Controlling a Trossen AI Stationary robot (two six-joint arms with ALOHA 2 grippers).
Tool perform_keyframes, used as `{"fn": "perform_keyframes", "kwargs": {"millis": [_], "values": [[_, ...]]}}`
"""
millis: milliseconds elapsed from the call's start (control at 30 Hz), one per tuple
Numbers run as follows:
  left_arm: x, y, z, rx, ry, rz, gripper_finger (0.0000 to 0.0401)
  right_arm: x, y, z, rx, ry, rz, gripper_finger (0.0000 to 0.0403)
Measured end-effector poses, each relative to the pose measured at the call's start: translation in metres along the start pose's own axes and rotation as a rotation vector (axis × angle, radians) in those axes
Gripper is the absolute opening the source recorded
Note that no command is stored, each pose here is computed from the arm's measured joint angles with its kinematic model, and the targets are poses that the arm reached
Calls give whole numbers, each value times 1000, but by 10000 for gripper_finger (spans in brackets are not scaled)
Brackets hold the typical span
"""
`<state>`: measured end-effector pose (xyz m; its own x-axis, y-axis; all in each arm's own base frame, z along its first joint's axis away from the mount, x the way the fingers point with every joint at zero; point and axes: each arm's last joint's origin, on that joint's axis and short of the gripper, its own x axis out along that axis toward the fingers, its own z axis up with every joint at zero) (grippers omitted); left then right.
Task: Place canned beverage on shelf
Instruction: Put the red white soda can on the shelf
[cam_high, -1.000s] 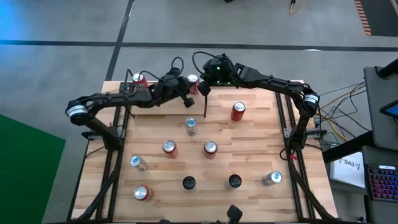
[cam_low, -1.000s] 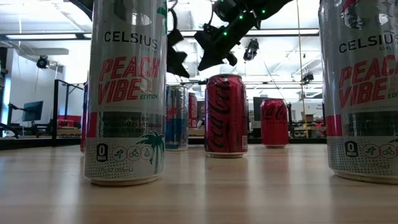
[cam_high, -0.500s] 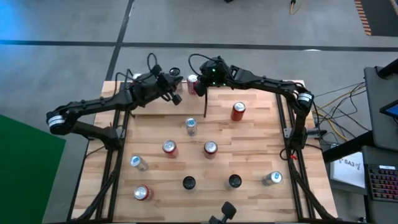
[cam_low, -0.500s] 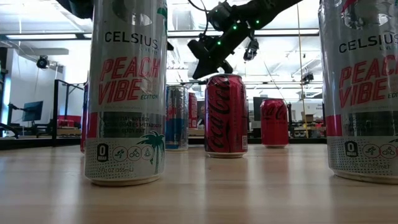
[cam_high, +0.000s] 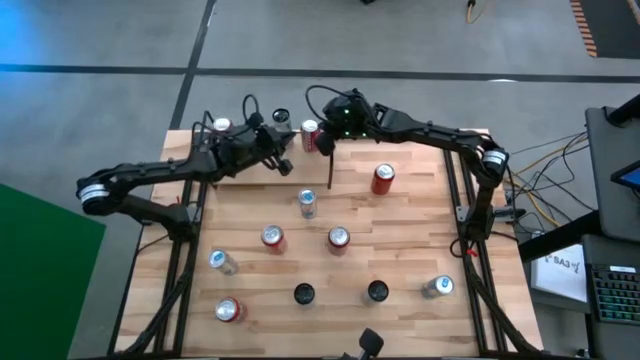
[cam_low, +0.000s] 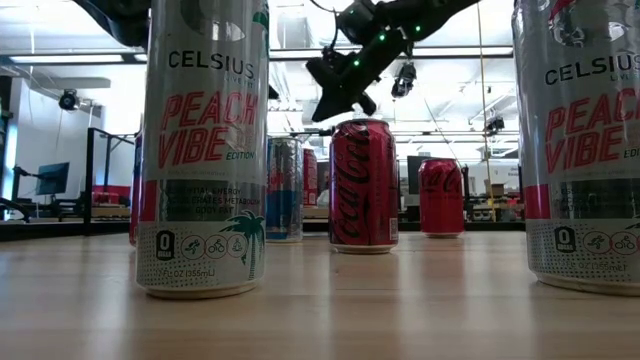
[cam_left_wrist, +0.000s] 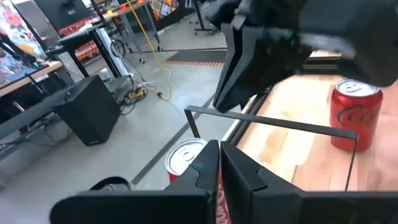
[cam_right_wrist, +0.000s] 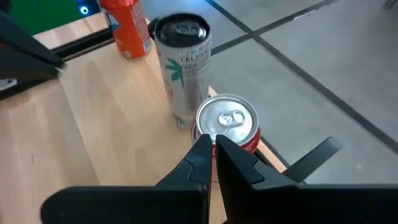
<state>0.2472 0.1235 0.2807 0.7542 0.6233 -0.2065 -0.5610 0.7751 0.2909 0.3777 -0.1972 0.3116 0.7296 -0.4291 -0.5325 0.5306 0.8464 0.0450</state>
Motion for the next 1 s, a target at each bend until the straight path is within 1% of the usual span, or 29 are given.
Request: {"fn": "perform_keyframes", "kwargs": {"millis": [133,200,400,467,567,633,700,833,1000], "values": [[10,-1,6,10,20,-3,0,-14,0,6,-20,-14,-5,12],[16,0,9,31,55,-8,0,-20,0,8,-27,-19,-6,12],[40,-4,8,198,196,-47,0,-38,-1,13,-55,-16,-7,12],[47,-3,4,259,248,-64,0,-43,-1,15,-57,-21,-7,12],[54,-5,-2,365,287,-142,0,-49,-1,14,-70,-5,-8,12],[57,-8,-4,412,292,-180,0,-51,-1,14,-71,5,-9,12],[60,-7,-2,428,286,-183,0,-52,-1,14,-75,6,-8,12],[66,2,3,417,285,-161,0,-52,-1,13,-75,16,-8,12],[74,6,0,397,316,-210,0,-52,-1,12,-76,21,-9,12]]}}
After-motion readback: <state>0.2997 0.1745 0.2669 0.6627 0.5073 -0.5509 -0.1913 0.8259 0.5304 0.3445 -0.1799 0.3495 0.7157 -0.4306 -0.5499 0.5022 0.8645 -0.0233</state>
